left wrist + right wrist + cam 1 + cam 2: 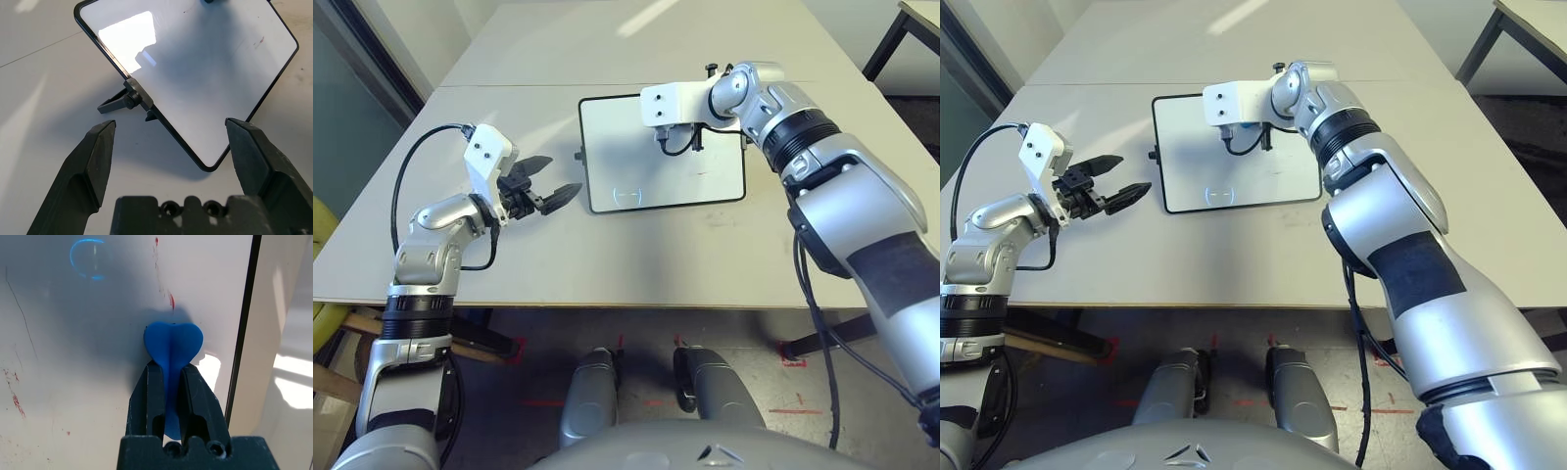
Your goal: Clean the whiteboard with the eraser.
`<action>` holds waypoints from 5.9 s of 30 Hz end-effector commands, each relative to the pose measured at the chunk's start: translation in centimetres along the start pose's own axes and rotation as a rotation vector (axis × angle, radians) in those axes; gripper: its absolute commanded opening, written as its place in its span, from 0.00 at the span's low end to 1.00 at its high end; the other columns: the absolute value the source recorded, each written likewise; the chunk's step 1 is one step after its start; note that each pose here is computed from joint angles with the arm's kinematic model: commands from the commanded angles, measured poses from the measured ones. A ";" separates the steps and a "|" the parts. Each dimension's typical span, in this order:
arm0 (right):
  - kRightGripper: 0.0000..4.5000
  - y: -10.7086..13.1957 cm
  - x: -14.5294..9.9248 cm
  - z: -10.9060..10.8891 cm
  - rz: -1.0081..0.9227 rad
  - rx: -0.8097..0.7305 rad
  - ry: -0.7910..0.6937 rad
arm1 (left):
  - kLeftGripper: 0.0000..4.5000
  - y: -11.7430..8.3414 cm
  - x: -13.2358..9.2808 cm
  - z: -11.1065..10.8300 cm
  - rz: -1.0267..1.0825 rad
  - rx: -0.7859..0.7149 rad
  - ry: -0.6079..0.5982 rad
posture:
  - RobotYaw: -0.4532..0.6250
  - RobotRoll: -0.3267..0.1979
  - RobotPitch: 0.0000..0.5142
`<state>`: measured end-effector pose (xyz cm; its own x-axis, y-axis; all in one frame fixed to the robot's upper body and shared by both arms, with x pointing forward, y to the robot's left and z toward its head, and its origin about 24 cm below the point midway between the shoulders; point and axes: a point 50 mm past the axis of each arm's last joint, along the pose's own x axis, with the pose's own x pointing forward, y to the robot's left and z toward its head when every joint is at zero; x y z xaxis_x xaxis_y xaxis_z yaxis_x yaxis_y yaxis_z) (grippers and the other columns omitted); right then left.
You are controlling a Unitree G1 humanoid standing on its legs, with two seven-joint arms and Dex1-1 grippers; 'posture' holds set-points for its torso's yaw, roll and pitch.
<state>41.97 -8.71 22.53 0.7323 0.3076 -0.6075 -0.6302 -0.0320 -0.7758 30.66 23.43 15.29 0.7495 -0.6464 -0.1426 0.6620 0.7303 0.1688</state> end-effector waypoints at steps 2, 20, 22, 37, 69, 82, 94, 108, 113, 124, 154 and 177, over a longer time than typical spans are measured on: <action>0.04 1.6 0.5 -2.7 0.064 0.029 0.101 | 1.00 0.0 0.3 -0.2 -0.016 0.000 0.012 | 0.42 0.62 0.19; 0.04 0.3 0.2 0.3 0.042 0.090 -0.020 | 1.00 0.0 0.4 -0.3 -0.018 0.001 0.008 | 0.44 0.62 0.18; 0.04 0.3 0.3 0.8 0.046 0.092 -0.033 | 1.00 0.0 0.4 -0.3 -0.017 0.001 0.008 | 0.44 0.62 0.18; 0.04 0.5 0.7 2.9 0.050 0.073 -0.075 | 1.00 -0.2 -0.2 -0.3 0.010 0.003 0.005 | 0.49 0.62 0.15; 0.04 0.1 0.8 3.6 -0.016 0.053 -0.067 | 1.00 -1.3 -1.3 -0.7 0.059 -0.018 -0.004 | 0.55 0.62 0.14; 0.04 -0.1 0.3 0.2 -0.032 0.039 0.047 | 1.00 -1.2 -0.4 -0.4 0.027 -0.016 -0.006 | 0.51 0.62 0.14; 0.04 0.4 0.4 -0.8 -0.016 0.057 0.064 | 1.00 -1.1 0.2 -0.4 0.004 -0.013 -0.007 | 0.49 0.62 0.14; 0.04 0.5 1.1 2.1 -0.040 0.065 -0.022 | 1.00 -1.1 -0.3 -0.4 0.017 -0.012 -0.007 | 0.52 0.62 0.14; 0.04 0.7 1.3 2.7 -0.042 0.060 -0.032 | 1.00 -1.2 -0.5 -0.5 0.024 -0.015 -0.005 | 0.53 0.62 0.14; 0.04 0.8 1.3 2.3 -0.030 0.060 -0.030 | 1.00 -1.3 -0.5 -0.7 0.021 -0.020 0.002 | 0.51 0.62 0.16; 0.04 -1.1 -2.4 -2.8 0.097 0.245 -0.063 | 1.00 -0.7 1.4 -0.1 -0.035 -0.010 -0.014 | 0.42 0.62 0.16; 0.03 6.0 -6.3 -16.2 0.306 1.056 0.213 | 1.00 -1.1 1.4 -1.1 -0.037 -0.038 -0.014 | 0.40 0.62 0.23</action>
<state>37.77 -26.28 19.55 0.4680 0.2414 -0.8501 -0.6535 0.7421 -0.1491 31.13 21.79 14.21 0.7243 -0.6788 -0.1212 0.6895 0.7136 0.1237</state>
